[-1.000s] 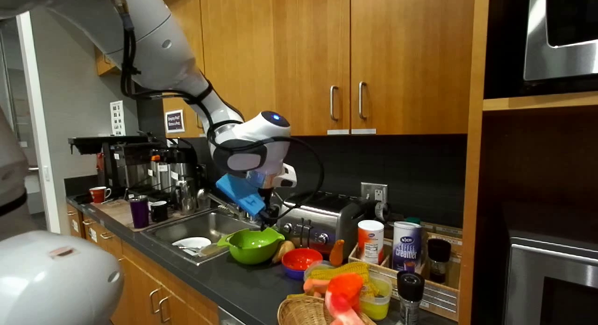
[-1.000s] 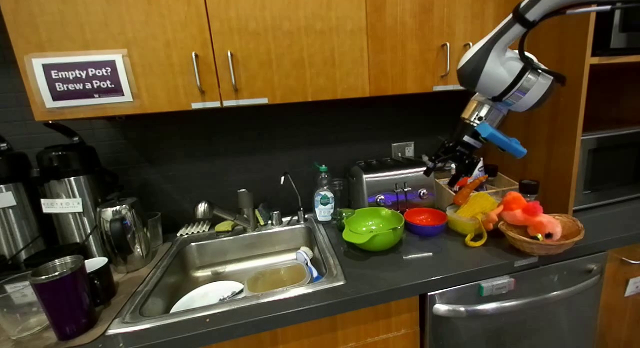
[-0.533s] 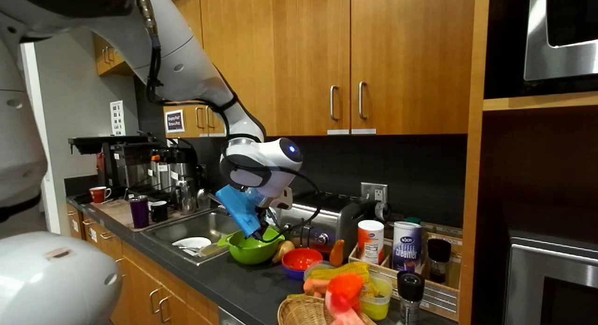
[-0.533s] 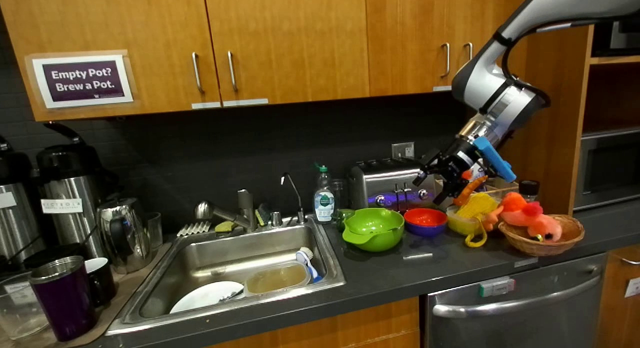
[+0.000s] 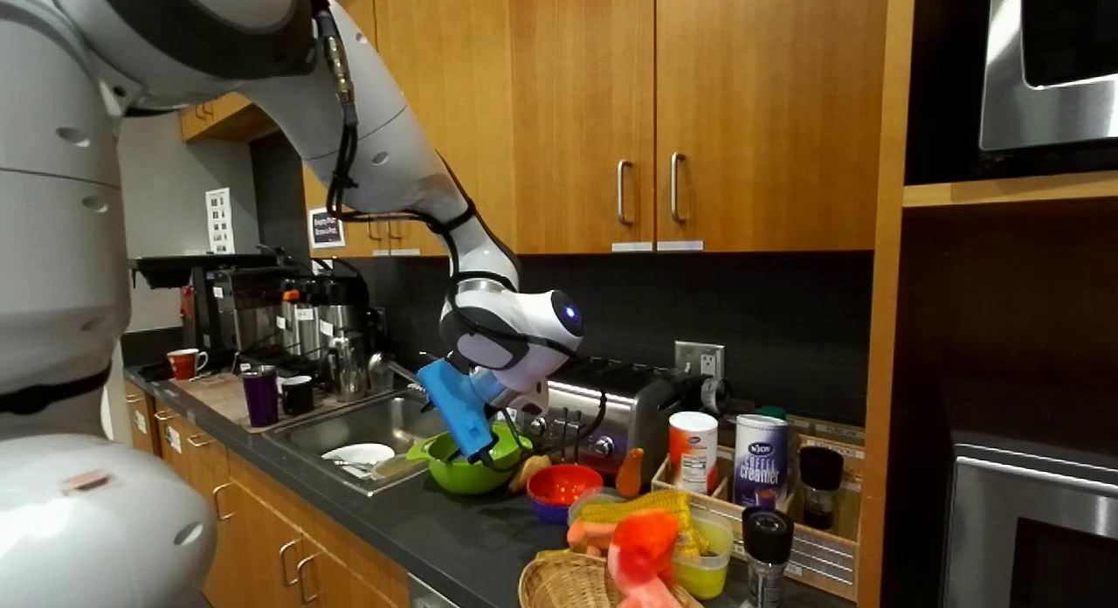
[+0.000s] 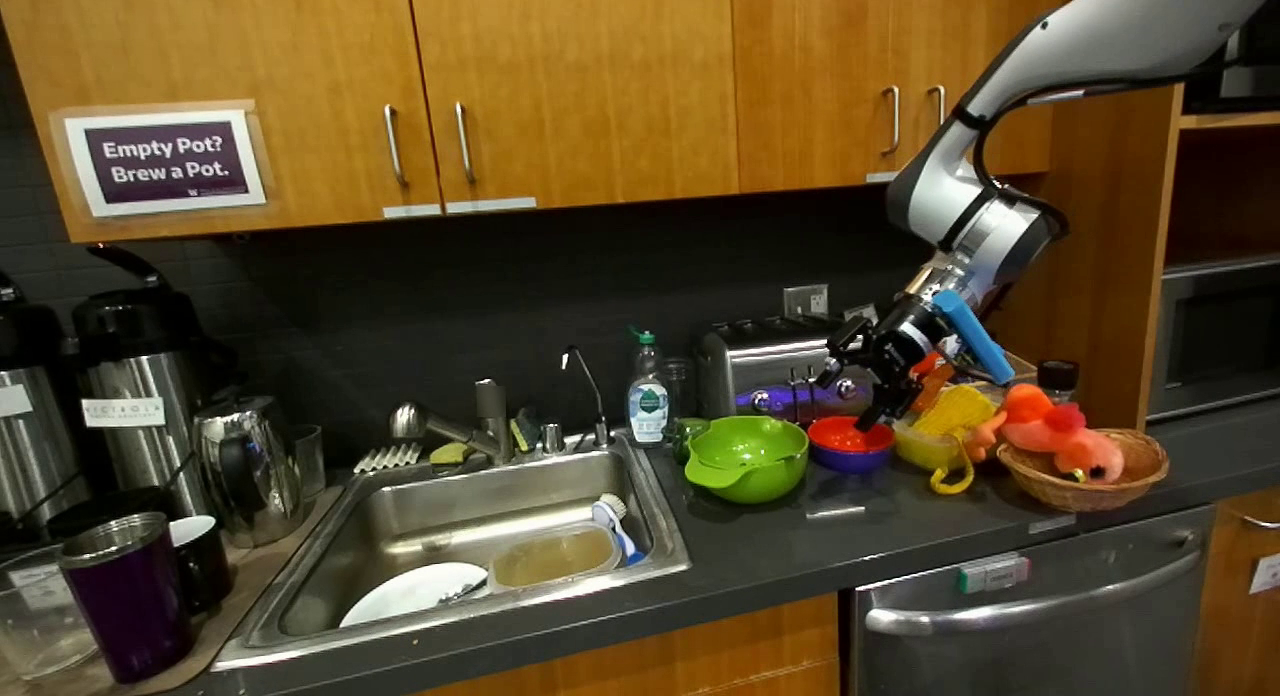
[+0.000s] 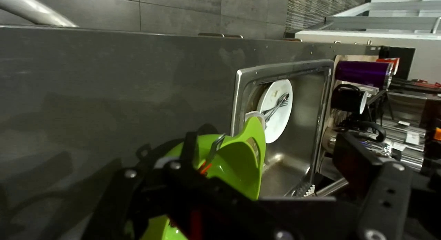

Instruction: Remove the measuring cup from the green bowl and put the contents in the cup into the orange bowl.

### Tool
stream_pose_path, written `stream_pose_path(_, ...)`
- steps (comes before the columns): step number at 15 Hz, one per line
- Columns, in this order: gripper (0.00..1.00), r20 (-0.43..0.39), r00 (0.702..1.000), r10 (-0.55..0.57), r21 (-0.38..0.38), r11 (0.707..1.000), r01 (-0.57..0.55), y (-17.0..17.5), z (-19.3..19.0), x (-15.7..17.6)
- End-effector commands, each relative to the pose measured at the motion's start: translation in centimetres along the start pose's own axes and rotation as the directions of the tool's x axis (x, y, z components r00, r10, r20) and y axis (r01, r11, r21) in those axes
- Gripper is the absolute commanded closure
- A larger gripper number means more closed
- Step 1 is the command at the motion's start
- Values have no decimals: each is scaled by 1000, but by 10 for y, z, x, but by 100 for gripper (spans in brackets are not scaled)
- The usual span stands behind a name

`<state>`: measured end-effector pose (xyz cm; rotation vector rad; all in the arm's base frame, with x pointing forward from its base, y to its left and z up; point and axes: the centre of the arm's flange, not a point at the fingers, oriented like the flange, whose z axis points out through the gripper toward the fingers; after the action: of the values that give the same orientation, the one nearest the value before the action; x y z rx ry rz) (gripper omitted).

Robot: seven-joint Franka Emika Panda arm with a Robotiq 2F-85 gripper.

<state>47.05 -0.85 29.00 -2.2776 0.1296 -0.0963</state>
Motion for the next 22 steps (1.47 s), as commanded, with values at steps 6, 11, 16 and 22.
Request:
stream_pose_path(6,0,5,1000,4,-2,1000,-4,3,3,4)
stream_pose_path(11,0,-17,1000,-15,10,1000,15,14,9,13)
stream_pose_path(16,0,-89,995,-45,51,997,49,37,17,38)
stream_pose_path(22,0,-127,989,-77,108,990,91,44,34,65)
